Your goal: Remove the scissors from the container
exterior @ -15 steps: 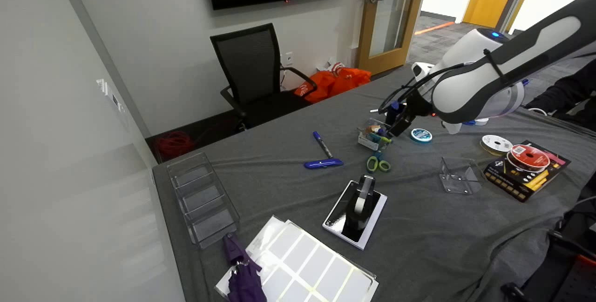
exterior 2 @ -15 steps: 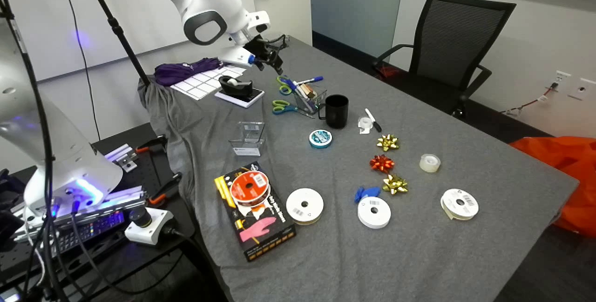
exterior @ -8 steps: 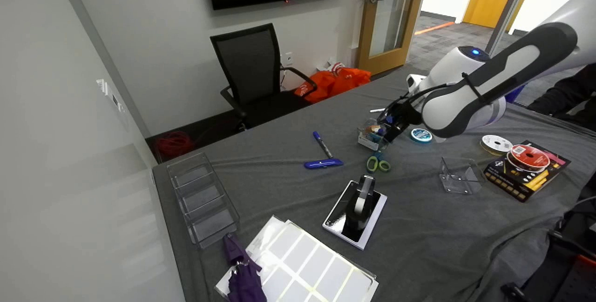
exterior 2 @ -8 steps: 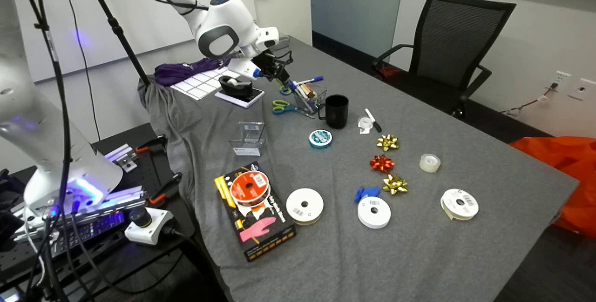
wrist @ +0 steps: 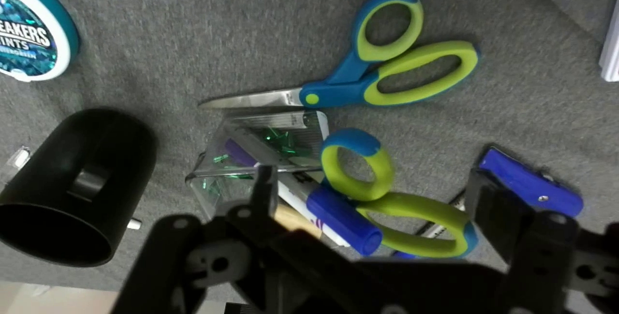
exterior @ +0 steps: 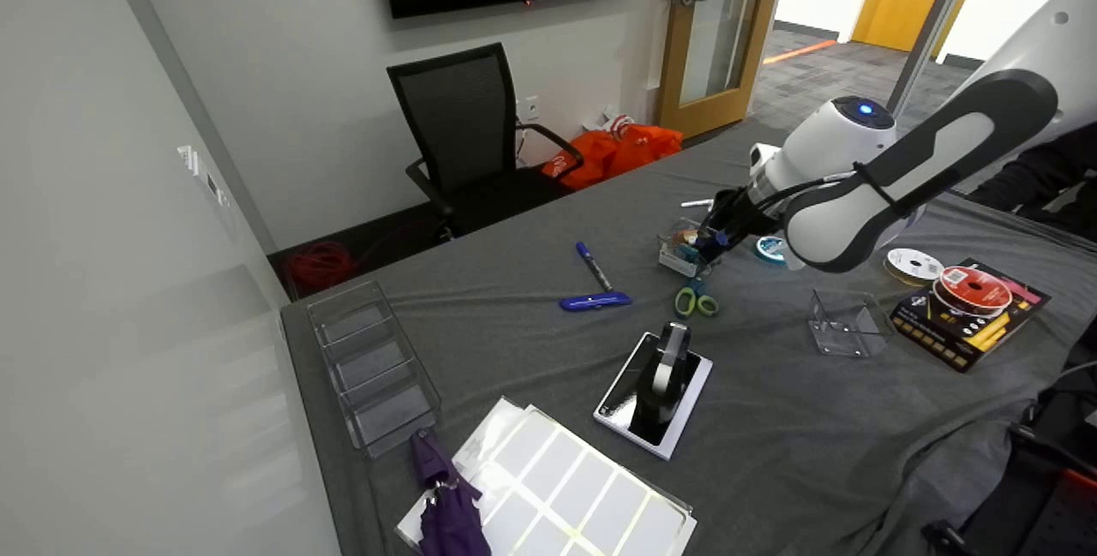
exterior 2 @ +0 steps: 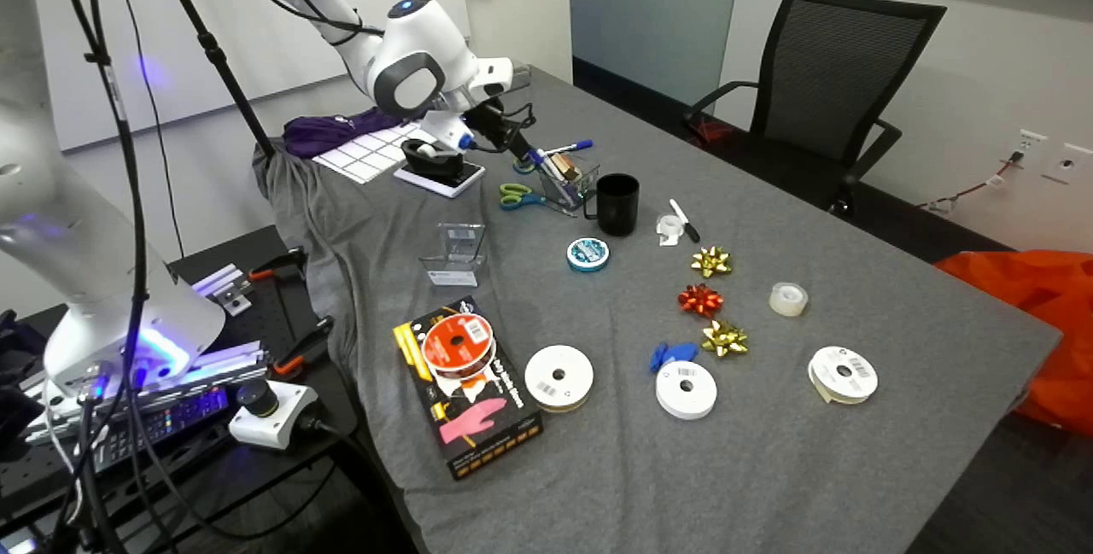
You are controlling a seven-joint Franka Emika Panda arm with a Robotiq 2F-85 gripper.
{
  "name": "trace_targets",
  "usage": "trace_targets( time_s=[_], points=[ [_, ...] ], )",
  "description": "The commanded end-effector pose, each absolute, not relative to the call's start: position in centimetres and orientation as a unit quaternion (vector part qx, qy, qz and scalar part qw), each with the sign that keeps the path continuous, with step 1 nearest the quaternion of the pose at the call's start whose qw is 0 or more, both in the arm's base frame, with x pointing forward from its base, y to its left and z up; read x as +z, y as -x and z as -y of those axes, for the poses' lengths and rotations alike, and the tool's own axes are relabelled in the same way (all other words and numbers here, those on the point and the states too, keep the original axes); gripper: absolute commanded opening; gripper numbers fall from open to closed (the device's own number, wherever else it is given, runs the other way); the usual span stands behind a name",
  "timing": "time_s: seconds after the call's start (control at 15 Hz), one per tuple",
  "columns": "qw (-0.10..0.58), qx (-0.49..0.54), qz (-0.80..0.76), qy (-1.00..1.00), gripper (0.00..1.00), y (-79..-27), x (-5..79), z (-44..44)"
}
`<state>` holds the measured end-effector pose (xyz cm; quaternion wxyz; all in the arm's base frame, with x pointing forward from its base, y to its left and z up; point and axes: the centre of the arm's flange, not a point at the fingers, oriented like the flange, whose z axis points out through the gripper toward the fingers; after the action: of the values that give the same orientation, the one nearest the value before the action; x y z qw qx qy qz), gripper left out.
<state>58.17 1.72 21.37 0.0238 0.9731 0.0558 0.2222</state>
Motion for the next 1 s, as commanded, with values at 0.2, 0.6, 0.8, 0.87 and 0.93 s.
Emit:
trace_targets(
  time_s=[0.2, 0.6, 0.8, 0.87, 0.93],
  points=[
    [0.030, 0.212, -0.118, -0.970, 1.00, -59.1, 21.2, -2.0],
    [0.045, 0.184, -0.185, -0.964, 1.00, -59.4, 21.2, -2.9],
    [0.046, 0.191, -0.203, -0.959, 1.00, -59.7, 21.3, -3.2],
    [0.046, 0.196, -0.203, -0.958, 1.00, -59.7, 21.4, -3.2],
    [0.044, 0.202, -0.199, -0.958, 1.00, -59.8, 21.4, -3.2]
  ],
)
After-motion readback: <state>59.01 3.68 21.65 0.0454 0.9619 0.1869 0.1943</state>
